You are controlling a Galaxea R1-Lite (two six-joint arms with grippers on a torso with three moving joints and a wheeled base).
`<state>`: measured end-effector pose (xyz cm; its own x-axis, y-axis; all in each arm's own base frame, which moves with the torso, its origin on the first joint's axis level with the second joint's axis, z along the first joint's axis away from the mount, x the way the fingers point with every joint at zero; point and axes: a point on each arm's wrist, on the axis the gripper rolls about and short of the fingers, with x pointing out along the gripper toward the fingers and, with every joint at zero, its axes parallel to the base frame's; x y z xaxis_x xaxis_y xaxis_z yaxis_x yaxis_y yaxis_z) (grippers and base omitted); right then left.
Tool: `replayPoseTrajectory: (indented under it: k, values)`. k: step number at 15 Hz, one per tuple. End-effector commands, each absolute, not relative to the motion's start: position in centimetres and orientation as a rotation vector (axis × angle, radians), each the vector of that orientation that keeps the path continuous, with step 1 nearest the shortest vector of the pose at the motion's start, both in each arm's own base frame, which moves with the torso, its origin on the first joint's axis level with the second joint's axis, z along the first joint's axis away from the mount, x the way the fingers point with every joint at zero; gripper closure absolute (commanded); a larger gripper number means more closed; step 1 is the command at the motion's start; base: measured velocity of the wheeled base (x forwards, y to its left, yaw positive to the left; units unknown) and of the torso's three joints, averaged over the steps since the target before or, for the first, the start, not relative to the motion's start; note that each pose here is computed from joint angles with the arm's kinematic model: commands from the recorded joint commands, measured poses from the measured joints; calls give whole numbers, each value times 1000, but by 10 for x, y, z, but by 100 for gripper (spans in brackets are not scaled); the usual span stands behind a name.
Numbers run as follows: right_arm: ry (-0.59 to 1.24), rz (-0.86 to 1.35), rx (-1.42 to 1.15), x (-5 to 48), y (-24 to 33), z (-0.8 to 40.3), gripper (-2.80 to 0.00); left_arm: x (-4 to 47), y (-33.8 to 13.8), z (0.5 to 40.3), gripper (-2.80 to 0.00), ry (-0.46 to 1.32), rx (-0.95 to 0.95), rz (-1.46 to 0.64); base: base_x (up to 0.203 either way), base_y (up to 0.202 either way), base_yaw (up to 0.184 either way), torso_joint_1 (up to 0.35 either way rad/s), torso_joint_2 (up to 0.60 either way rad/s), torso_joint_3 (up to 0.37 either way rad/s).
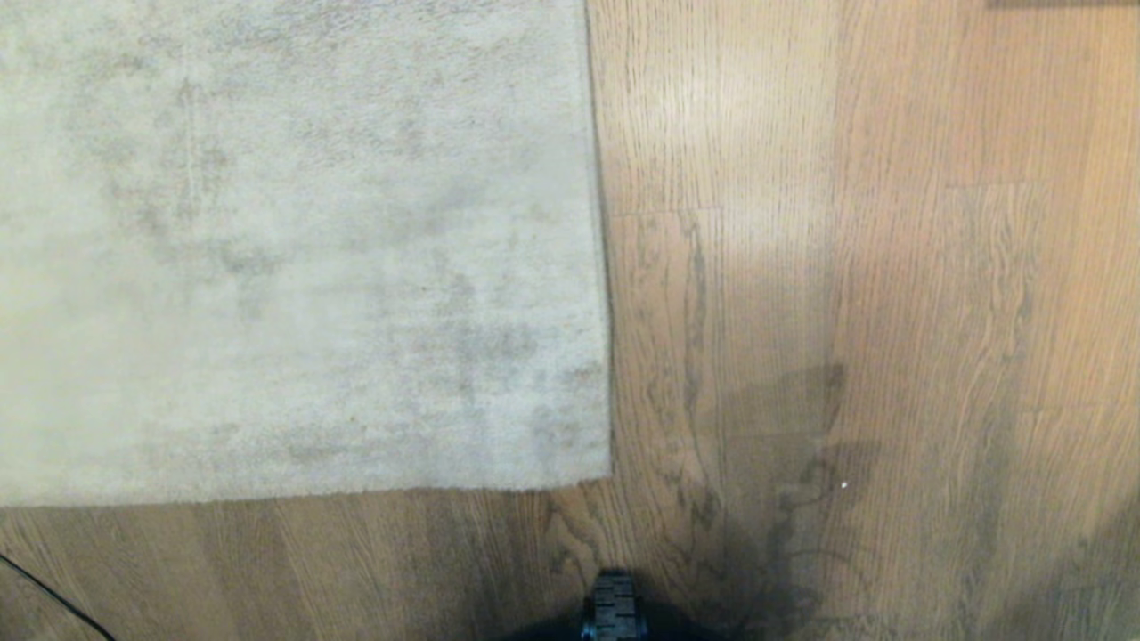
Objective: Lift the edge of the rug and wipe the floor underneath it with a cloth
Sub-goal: Put down the rag
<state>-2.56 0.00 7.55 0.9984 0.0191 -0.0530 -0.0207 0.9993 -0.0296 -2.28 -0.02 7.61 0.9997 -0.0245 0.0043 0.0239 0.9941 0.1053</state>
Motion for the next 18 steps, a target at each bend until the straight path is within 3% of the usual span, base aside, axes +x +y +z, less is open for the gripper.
replayPoseTrajectory:
  k: [1,18]
  values:
    - [54,21,-31,-25,0,75,0,-23,0,76,0,-2,56,-20,0,0,0,0,0,0]
    - [55,21,-31,-25,0,75,0,-23,0,76,0,-3,26,-20,0,0,0,0,0,0]
